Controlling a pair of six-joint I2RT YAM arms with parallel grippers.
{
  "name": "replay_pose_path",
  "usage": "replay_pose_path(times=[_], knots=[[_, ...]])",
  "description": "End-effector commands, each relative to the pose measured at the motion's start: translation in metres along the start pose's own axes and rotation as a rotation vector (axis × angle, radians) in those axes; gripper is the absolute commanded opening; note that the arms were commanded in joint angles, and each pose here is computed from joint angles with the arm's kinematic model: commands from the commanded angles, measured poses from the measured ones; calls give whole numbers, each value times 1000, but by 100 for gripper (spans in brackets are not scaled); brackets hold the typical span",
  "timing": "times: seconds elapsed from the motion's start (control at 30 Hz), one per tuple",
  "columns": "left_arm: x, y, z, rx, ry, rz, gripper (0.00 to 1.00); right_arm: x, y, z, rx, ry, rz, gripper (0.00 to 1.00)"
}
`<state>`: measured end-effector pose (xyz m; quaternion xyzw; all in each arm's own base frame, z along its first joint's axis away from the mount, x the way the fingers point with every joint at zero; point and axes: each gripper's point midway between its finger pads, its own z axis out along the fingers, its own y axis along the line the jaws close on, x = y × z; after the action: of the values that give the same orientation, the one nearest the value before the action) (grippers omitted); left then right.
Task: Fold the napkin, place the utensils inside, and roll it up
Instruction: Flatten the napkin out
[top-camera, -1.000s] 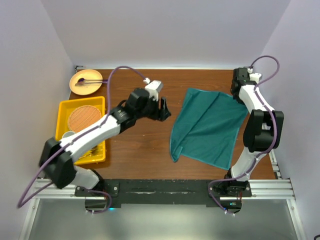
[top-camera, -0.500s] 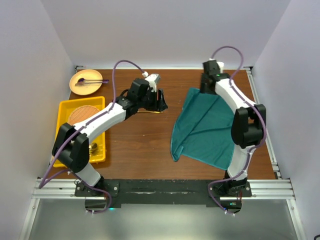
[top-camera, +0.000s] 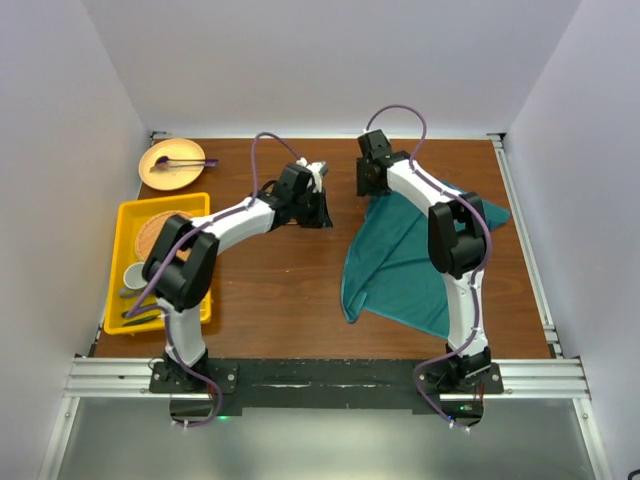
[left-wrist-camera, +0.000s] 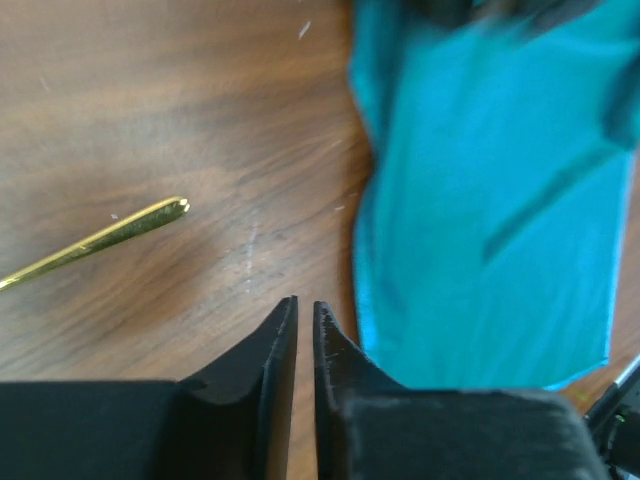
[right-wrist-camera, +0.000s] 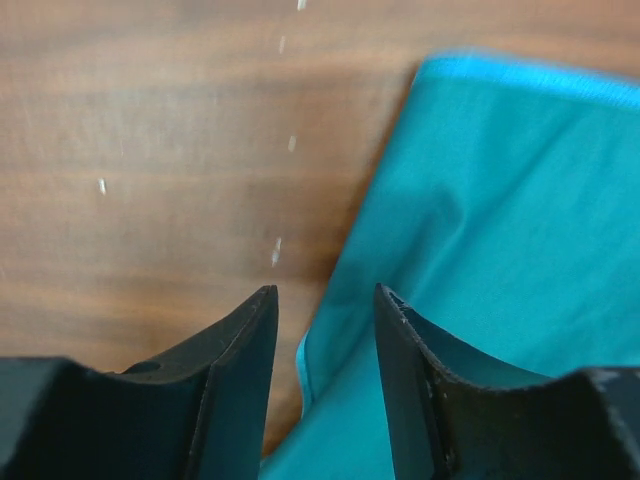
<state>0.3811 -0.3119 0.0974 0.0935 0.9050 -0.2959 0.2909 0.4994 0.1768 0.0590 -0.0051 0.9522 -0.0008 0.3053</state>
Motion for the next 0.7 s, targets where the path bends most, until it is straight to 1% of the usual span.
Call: replay_pose_path(times=[0.0,0.03,0.17,0.23,0.3,0.33,0.43,0.53,0.57,0.6,0.67], knots=[[3,7,23,-2,30,-37,6,-31,3,-3,-22,-67,31,46],[3,9,26,-13,34,-33,0,-31,2,-1,-26,-68,37,46],[6,32,39,-101,41,-32,0,-37,-7,3,-19,-76,71,44],[10,42,48,-137,53,-39,0,-39,-12,6,-12,-77,79,45],[14,60,55,-187,64,-54,0,-42,-14,9,-8,-77,63,51],[14,66,57,-205,68,-62,0,-40,-15,11,0,-72,54,57],[13,95,62,-261,79,-112,0,-37,-16,17,10,-51,31,63],[7,126,58,-354,69,-144,0,-33,-13,24,-3,-41,21,63],[5,138,54,-402,66,-151,0,-31,-12,27,-15,-34,21,61],[1,143,52,-409,60,-163,0,-29,-10,29,-19,-29,20,59],[-9,171,41,-488,33,-178,0,-23,-8,35,-22,-12,33,56]])
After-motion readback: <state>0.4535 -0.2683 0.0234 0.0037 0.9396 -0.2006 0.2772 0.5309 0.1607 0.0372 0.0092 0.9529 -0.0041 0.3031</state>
